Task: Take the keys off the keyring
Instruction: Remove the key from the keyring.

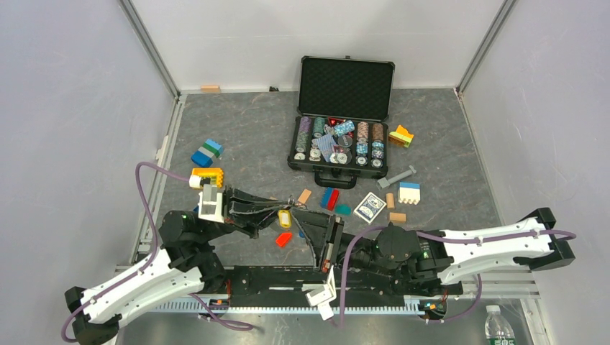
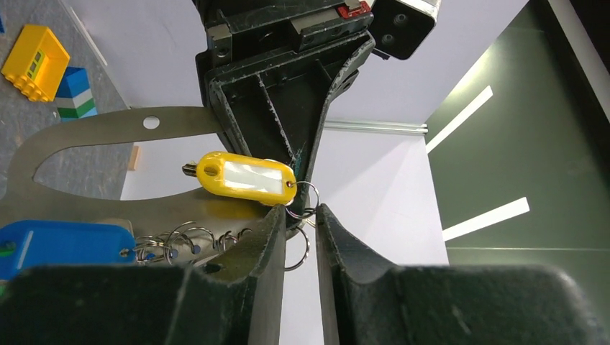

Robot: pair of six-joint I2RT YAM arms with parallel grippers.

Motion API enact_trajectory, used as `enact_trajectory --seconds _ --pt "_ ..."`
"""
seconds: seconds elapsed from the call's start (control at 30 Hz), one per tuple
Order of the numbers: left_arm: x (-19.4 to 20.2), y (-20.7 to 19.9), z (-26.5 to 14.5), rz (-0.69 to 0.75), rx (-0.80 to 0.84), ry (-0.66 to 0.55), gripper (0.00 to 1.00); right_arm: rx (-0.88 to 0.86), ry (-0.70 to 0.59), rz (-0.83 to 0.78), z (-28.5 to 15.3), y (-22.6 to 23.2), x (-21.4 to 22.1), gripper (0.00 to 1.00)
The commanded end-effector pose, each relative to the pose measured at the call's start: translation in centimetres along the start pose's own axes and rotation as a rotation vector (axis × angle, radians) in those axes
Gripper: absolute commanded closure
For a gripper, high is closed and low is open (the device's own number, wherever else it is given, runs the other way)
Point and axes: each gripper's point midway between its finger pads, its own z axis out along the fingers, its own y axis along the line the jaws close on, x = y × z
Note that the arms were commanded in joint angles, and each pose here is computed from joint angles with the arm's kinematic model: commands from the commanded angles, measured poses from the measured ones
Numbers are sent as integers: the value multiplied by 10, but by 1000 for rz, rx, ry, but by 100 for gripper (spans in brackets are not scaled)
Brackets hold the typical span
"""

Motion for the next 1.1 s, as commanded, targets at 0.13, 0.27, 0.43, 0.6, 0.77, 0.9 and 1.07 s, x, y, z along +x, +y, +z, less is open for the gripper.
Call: enact_trajectory --seconds 0.13,0.27,0.43,0.6,0.77,0.9,1.07 --pt "-26 -9 -1 -19 21 -91 98 74 41 -20 -11 -34 5 66" --pt "-28 -9 -2 -19 17 -95 98 69 35 -28 -13 -34 0 64" --pt "-29 -9 -1 -19 17 -92 98 84 65 -49 -18 -41 3 65" --pt "-26 -12 1 -33 36 -79 98 119 72 -57 -22 -56 7 65" --pt "-25 -16 2 -51 60 -73 98 123 70 -61 -22 -63 8 66" --pt "-23 -19 3 -64 78 -66 98 118 70 -68 -21 -63 7 65" --pt "-25 -23 3 -73 98 -66 98 94 88 -82 -19 -58 9 65"
